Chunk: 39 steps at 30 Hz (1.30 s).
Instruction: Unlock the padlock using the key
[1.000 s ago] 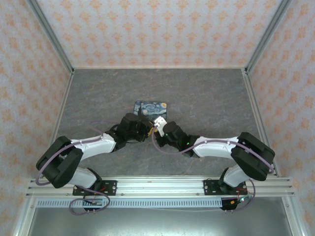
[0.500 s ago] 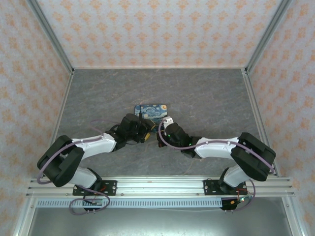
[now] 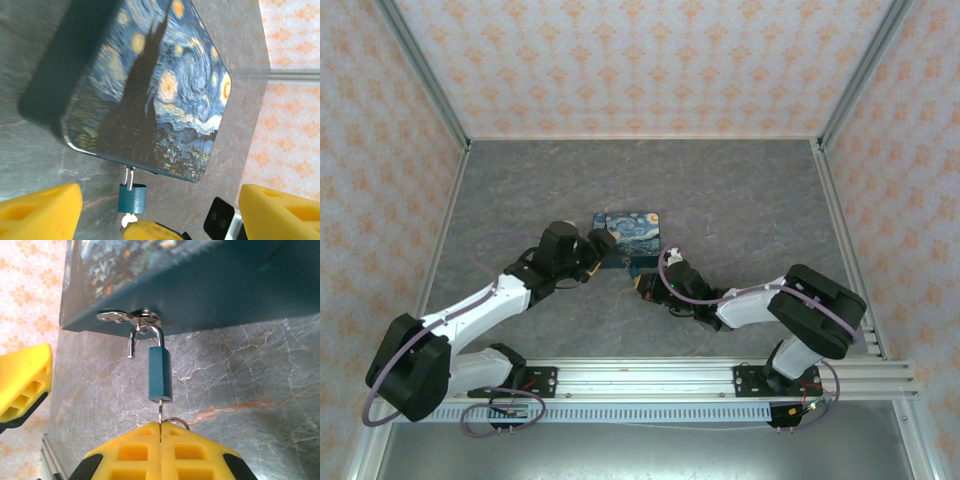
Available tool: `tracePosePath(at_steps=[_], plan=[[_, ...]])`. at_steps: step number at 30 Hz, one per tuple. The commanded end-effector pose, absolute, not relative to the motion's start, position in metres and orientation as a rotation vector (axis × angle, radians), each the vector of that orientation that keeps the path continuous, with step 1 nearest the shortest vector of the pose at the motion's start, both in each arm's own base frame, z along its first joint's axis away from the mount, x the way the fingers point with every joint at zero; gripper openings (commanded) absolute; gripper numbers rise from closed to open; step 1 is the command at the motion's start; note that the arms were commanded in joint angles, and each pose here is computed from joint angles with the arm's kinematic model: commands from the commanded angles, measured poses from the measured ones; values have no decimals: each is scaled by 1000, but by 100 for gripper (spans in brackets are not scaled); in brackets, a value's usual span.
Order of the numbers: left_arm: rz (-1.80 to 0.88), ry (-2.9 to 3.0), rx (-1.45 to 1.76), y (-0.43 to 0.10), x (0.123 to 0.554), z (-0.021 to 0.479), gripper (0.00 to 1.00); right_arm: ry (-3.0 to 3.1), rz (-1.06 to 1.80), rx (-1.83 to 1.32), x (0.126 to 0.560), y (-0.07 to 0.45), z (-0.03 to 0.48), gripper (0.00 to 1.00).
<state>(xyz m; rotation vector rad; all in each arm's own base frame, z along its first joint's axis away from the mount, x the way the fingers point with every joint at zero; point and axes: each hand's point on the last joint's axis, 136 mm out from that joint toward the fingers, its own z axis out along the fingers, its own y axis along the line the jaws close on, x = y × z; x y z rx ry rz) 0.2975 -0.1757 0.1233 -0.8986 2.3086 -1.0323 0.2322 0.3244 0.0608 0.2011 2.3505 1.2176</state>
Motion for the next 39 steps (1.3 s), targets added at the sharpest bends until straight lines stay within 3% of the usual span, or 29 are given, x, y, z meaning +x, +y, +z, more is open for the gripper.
tracePosePath(at_steps=[1, 8, 11, 17, 22, 29, 39], plan=[[-924, 2332, -873, -156, 295, 125, 84, 2293, 1369, 329, 235, 331, 70, 0], [-870, 2366, -845, -134, 307, 130, 88, 2311, 1395, 410, 240, 328, 58, 2], [-842, 2379, -828, -124, 317, 129, 89, 2314, 1365, 406, 245, 317, 57, 14], [-842, 2429, -754, -123, 340, 122, 89, 2343, 1208, 266, 248, 297, 67, 50], [-868, 2462, -708, -130, 356, 110, 88, 2255, 1257, 175, 257, 292, 96, 68], [-919, 2537, -683, -143, 363, 83, 83, 2216, 1348, 128, 274, 303, 110, 72], [-927, 2674, -710, -154, 326, 40, 64, 2153, 1381, 93, 314, 301, 120, 70]])
